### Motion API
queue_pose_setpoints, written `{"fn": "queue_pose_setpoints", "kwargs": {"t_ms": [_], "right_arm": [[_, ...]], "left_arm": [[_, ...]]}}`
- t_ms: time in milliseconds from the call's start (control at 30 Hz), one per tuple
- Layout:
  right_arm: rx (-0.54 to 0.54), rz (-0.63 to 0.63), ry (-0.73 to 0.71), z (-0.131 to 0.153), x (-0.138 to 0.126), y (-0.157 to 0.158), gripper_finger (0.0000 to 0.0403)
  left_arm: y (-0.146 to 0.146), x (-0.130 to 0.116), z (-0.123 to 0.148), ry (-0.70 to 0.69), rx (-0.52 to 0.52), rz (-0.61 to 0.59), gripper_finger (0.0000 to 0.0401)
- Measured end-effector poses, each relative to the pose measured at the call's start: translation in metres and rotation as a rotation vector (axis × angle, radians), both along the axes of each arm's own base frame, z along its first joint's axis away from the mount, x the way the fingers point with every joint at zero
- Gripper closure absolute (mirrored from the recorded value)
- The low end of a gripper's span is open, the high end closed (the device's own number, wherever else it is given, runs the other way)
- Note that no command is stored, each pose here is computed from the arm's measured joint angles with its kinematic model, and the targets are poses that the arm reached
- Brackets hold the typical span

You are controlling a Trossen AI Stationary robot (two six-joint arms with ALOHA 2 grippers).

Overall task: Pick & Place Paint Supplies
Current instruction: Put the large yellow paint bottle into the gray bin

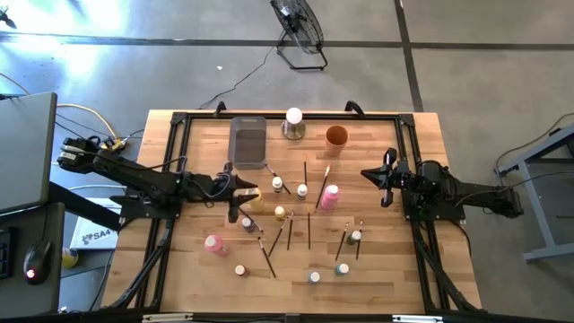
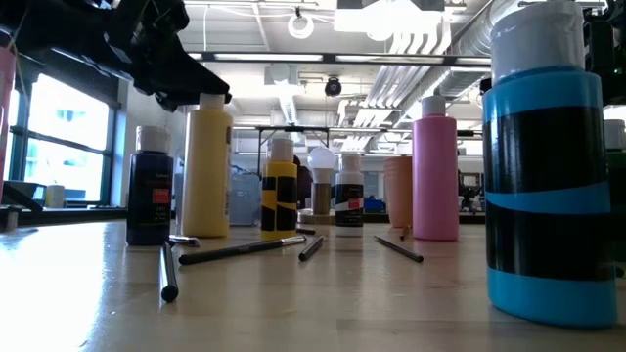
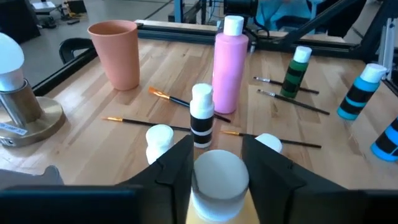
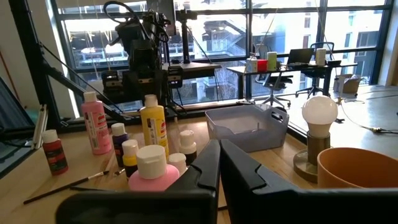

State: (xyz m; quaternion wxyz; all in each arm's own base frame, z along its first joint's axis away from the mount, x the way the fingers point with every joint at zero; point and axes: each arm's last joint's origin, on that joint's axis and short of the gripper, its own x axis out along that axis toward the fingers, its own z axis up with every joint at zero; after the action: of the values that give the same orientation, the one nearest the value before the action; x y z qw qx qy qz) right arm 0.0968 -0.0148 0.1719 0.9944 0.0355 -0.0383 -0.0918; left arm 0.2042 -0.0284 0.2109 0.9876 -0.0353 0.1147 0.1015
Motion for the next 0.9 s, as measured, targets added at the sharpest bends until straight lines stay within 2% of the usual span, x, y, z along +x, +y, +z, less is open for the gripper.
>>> {"fn": "queue_pose_setpoints", "kwargs": {"t_ms": [133,267,900], "right_arm": [[0.0,0.001,0.0,0.0001,0.0,0.0,0.0399],[0.0,0.0,0.0,0.0,0.0,0.0,0.0399],[0.002,0.0,0.011,-0.001,0.0001,0.0,0.0399]], "left_arm": [[0.0014,-0.0003,0.0004,-0.004,0.0,0.047,0.0209],[0.0022,-0.001,-0.0012,0.012,0.008,0.074,0.0186],[0.0012,-0.0024,-0.0085,0.074,-0.062,0.05,0.018]]}}
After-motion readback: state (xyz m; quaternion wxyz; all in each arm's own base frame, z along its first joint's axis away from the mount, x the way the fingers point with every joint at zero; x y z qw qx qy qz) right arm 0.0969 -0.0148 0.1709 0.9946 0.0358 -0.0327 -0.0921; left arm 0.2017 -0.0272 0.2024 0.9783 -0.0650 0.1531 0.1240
